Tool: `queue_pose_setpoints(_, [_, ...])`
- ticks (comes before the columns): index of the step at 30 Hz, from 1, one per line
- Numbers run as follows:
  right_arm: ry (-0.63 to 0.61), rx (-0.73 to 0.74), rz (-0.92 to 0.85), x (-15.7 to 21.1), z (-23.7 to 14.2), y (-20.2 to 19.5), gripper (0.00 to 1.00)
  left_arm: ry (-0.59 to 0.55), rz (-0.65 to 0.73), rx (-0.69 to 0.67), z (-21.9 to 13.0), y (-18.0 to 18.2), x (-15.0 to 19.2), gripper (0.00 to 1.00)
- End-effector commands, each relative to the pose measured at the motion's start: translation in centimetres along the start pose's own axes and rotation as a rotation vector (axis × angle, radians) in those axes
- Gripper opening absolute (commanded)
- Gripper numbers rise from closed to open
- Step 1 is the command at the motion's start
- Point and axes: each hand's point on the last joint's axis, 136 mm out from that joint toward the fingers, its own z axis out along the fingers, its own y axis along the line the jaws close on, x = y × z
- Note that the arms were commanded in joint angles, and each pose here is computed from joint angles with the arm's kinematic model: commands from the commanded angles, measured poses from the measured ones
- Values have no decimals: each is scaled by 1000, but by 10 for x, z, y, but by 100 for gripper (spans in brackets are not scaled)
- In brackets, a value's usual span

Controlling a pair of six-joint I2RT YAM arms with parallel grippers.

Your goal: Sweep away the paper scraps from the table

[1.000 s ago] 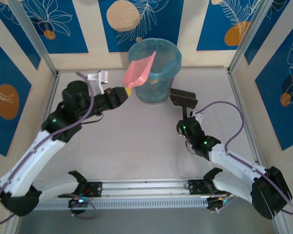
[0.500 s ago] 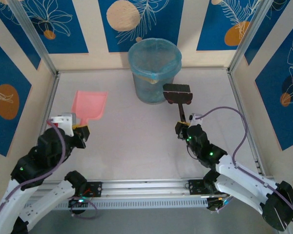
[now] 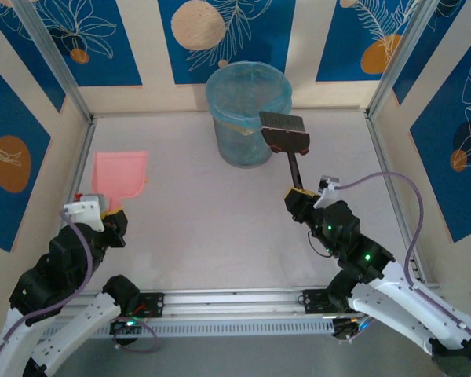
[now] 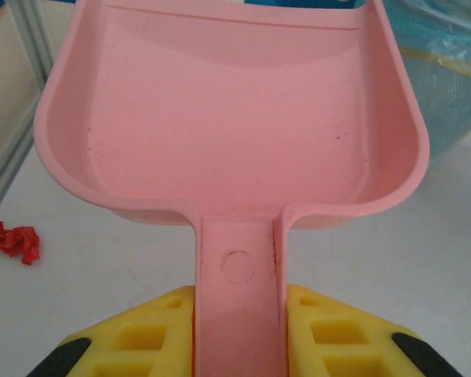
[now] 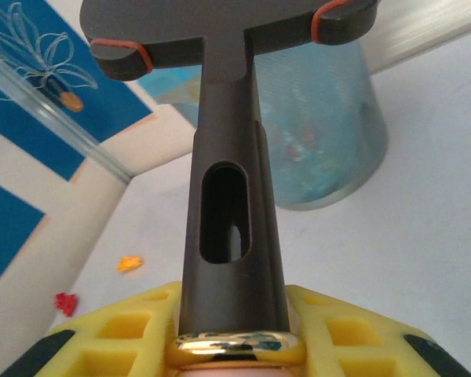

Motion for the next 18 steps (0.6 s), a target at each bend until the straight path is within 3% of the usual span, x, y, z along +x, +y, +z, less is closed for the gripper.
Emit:
queue_pose_setpoints(1, [77,-90,19,6,-2,33,0,-65,-44,-69,-11,18,-10,0])
queue_pose_setpoints(11, [200,-222,-210,53,12,134,0,-113,-98,-136,-24,38,-13,0])
queue_pose_setpoints(15, [315,-188,-270,93,45,154,0,-168,-145,-169,-36,51,-15,0])
queue_pose_setpoints(18, [443,-262,-290,133,80,181,0,-191,-164,-173,-40,55,-16,0])
